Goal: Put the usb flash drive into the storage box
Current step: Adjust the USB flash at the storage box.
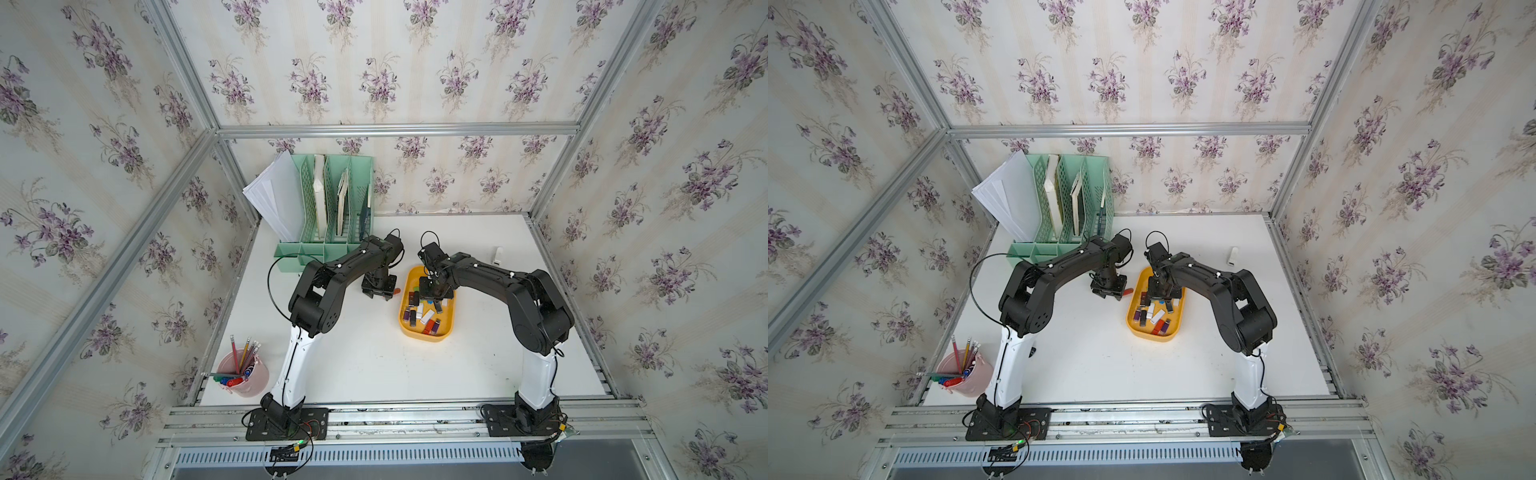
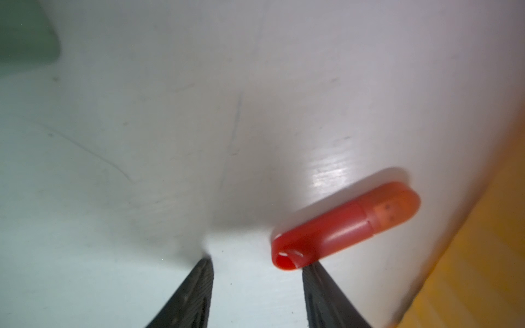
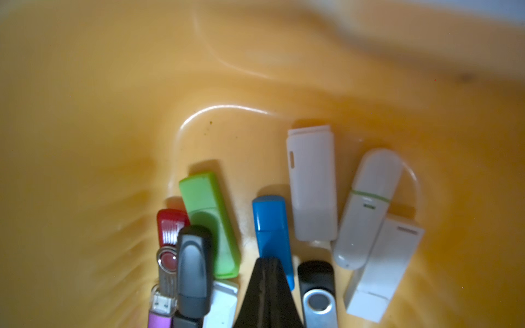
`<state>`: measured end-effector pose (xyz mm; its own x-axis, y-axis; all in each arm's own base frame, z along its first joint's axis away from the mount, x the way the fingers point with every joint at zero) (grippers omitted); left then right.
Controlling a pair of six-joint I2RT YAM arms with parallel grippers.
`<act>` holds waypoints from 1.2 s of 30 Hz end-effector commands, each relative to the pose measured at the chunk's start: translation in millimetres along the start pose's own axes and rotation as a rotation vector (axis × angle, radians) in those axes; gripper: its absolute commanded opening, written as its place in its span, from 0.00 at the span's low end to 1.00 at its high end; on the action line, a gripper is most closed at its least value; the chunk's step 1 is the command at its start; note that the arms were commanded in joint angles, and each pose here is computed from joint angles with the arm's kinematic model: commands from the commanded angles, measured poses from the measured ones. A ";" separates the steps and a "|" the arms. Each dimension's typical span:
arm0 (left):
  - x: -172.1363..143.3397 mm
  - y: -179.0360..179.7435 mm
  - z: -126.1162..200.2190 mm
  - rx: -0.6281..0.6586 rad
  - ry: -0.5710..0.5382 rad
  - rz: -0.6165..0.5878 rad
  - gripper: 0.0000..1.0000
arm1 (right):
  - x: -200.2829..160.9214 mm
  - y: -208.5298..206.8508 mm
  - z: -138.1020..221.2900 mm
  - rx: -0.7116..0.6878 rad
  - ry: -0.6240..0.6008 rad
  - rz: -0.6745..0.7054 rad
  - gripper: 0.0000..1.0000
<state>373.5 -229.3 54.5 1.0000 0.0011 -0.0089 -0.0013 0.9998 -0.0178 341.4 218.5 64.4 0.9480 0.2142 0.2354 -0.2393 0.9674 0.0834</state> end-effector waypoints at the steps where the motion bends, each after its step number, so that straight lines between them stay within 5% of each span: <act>1: -3.5 2.9 -0.3 0.009 0.015 -0.003 0.56 | -4.4 -5.6 2.4 -0.038 0.021 0.008 0.00; 36: -9.0 8.5 -7.2 0.016 0.028 0.004 0.56 | 15.5 29.8 -4.6 0.071 -0.003 0.095 0.00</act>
<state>370.5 -224.5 52.7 1.0000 0.0065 -0.0055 -0.0066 0.9998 -0.0181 354.3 244.5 65.1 0.9285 0.2685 0.2564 -0.3033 0.9469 0.1067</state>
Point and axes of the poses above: each gripper's point midway between its finger pads, its own z axis back along the fingers, its own y axis along the line the jaws close on, x = y × z, the point moved 4 cm from there along z, back along the fingers, and after that the axes turned 12 degrees about z, right-handed, at the moved point
